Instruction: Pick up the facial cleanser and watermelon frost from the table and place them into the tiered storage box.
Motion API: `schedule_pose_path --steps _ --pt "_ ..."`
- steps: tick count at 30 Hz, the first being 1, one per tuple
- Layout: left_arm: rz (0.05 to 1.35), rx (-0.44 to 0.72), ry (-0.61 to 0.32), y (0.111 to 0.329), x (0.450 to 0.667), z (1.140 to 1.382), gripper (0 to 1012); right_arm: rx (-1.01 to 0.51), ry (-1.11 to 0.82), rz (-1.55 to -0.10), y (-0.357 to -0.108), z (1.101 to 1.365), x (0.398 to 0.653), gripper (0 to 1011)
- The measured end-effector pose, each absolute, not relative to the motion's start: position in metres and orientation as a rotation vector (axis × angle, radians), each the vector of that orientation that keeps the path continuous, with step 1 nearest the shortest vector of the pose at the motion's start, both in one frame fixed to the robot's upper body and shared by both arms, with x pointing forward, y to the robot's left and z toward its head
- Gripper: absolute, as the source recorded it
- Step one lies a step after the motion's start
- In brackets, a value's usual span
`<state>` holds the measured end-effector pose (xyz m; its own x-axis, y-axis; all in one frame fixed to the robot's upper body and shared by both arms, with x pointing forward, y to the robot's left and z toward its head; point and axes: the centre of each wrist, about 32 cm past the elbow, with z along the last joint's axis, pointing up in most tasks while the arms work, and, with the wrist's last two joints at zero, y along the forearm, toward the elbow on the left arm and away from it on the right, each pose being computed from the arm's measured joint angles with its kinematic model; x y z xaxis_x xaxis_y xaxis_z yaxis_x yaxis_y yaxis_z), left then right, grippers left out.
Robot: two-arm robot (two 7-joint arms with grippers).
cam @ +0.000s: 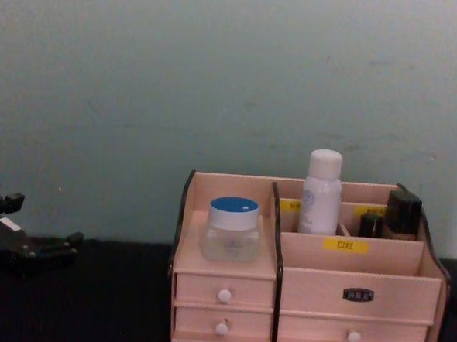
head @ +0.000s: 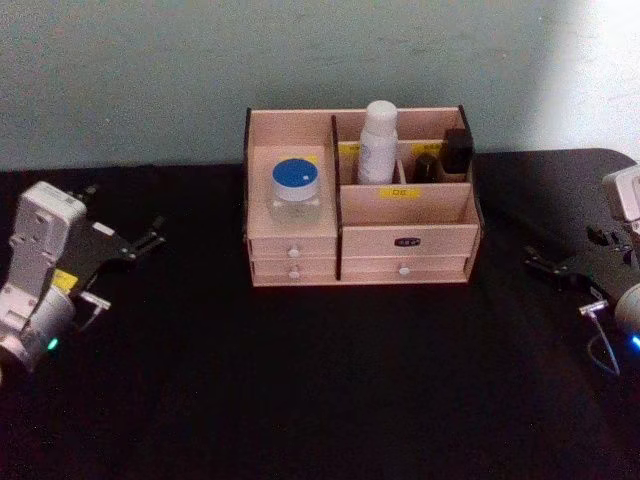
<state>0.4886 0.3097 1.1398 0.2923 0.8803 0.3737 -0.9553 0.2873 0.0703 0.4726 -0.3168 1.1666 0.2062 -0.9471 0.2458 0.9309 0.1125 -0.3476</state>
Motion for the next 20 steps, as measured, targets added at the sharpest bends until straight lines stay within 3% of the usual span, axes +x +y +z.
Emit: schedule_pose_path --steps 20 --pt "1.248 0.304 -0.285 0.3097 0.4886 1.1398 1001 -0.476 0.041 -1.378 -0.3168 1.1666 0.4726 1003"
